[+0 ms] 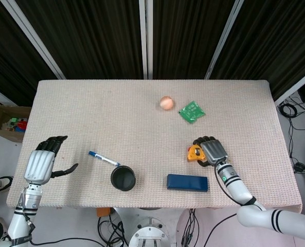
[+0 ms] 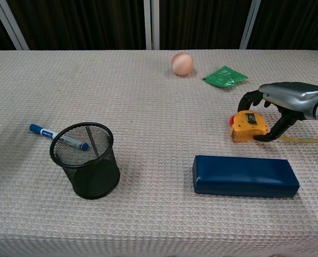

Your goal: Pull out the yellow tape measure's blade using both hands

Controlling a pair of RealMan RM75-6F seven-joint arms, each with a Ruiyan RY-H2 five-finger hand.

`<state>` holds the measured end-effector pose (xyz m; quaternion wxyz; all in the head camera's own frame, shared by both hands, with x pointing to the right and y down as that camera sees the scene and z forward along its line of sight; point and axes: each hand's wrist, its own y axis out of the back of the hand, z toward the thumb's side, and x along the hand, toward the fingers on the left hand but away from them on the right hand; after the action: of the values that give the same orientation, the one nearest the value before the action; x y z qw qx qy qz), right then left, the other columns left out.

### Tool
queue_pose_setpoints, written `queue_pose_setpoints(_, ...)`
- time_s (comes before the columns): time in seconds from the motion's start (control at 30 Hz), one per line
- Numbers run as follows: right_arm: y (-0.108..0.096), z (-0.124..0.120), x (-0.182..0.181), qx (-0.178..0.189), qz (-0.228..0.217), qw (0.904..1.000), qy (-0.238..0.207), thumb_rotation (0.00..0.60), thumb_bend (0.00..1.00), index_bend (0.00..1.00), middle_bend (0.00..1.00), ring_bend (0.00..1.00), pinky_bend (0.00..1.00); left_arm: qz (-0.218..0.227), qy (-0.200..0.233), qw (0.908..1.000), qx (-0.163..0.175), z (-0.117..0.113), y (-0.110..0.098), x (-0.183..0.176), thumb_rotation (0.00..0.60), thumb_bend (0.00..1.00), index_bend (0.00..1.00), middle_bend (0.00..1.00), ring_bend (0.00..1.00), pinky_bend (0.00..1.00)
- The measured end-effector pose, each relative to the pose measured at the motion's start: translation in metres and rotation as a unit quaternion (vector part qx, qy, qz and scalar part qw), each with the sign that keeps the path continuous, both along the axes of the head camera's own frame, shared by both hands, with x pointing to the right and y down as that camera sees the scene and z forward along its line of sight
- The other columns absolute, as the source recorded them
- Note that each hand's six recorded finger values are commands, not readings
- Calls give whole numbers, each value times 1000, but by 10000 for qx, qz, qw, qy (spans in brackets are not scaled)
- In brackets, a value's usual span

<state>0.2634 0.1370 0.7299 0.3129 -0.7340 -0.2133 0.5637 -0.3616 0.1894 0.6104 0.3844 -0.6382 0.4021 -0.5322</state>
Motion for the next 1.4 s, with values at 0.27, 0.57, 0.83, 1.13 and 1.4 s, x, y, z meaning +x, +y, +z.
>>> queue_pose_setpoints(0.27, -2, -2, -3, 139, 23, 9999, -57, 600, 288, 503, 426, 369, 453, -25, 8, 10000, -12, 1, 1, -2, 181, 142, 162, 179, 163, 277)
queue_pose_setpoints(0.57, -9, -17, -2, 533, 267, 9972, -453, 600, 331, 658, 547, 493, 587, -33, 59, 10000, -1, 1, 1, -1, 181, 142, 162, 180, 163, 277)
queue_pose_setpoints(0.83, -21, -31, 1, 634, 1083, 9818, -1427, 600, 330, 669, 544, 489, 588, 29, 149, 9998, 94, -2, -3, 6, 177, 143, 161, 181, 163, 277)
queue_pose_setpoints(1.13, -36, -24, -33, 241, 2569, 9032, -3429, 600, 361, 648, 528, 487, 586, 265, 150, 9990, 319, -10, -23, 26, 243, 152, 161, 186, 163, 281)
queue_pose_setpoints(1.4, -57, -21, -98, 12, 3077, 8406, -4458, 600, 384, 648, 528, 490, 586, 492, 550, 9941, 795, -32, -72, 73, 412, 161, 188, 224, 189, 323)
